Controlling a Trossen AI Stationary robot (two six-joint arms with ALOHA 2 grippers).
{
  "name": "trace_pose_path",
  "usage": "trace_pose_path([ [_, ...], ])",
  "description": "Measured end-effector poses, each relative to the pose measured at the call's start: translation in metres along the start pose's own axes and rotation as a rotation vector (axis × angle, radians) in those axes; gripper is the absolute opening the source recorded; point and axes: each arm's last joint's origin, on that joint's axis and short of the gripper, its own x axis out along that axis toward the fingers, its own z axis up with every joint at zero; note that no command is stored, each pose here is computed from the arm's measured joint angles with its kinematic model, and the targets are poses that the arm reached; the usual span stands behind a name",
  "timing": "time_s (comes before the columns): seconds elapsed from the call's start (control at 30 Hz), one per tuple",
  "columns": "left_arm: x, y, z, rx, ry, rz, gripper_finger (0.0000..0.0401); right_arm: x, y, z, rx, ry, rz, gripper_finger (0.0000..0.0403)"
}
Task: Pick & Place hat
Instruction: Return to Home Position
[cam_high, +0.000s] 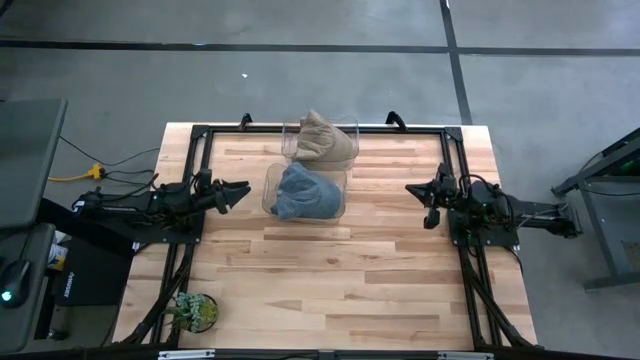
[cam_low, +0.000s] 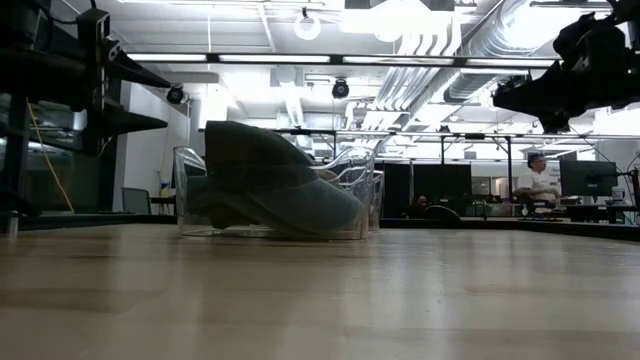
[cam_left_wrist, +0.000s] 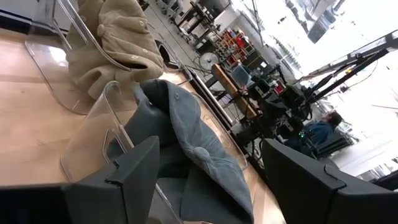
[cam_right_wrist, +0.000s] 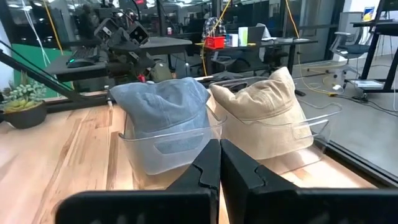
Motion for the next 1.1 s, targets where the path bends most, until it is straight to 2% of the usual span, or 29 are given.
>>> trace_pose_path([
  [1.1, 0.0001, 0.0009, -0.001, -0.006, 0.01, 0.006, 0.0261, 0.0, 0.0001, 0.0, 0.0, 0.0, 0.003, 0.0],
])
